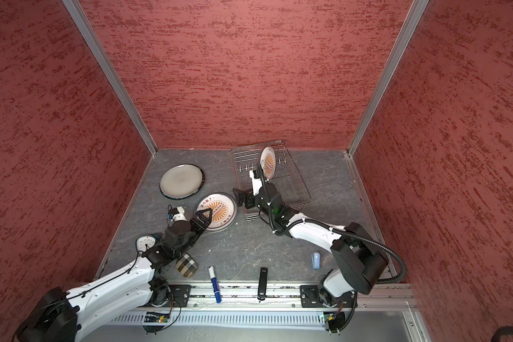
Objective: Unload the plates from the dish rack
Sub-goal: 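Reach the right gripper into the rack onto the last sunburst plate's rim, then close the right gripper on the plate rim and lift it out of the rack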
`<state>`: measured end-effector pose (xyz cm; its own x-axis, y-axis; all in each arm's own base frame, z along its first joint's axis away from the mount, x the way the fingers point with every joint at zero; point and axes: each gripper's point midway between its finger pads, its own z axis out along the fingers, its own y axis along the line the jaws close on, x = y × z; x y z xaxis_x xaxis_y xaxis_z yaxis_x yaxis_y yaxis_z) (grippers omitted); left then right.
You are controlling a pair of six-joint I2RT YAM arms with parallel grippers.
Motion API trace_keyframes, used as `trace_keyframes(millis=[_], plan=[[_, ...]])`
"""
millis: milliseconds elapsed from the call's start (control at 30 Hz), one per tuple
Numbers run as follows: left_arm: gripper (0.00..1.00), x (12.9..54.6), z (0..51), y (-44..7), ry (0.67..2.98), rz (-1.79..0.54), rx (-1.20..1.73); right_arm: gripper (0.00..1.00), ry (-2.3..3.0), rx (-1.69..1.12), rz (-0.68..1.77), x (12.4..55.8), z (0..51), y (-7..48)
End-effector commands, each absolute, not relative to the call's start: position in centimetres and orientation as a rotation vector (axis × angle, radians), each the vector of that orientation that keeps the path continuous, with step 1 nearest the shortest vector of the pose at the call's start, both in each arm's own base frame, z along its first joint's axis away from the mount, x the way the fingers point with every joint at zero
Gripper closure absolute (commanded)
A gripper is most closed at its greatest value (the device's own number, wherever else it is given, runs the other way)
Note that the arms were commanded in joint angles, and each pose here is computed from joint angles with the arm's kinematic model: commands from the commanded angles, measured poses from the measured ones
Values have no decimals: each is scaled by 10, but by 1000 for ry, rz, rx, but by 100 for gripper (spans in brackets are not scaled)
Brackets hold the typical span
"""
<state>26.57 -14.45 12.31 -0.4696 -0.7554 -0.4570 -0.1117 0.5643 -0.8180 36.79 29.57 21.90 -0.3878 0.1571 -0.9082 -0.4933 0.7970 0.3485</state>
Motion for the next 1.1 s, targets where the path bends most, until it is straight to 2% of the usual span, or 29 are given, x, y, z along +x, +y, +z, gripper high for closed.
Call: trace_keyframes(millis=[0,200,367,500,567,733,1067], plan=[[1,253,188,-190,1718,-1122,-197,1,1842,-159,623,396,236,264],[0,242,200,-206,1691,-1172,-29,1,1895,-14,408,449,230,211],[1,230,210,-222,1653,-1249,108,5,1963,40,294,487,215,191],[0,234,205,-222,1656,-1236,93,19,2014,66,225,511,201,182],[1,237,202,-221,1666,-1217,79,31,2032,82,179,521,193,178],[1,238,200,-219,1666,-1198,65,48,2041,79,122,534,183,176],[1,241,198,-213,1670,-1162,30,70,2030,71,58,547,175,176]])
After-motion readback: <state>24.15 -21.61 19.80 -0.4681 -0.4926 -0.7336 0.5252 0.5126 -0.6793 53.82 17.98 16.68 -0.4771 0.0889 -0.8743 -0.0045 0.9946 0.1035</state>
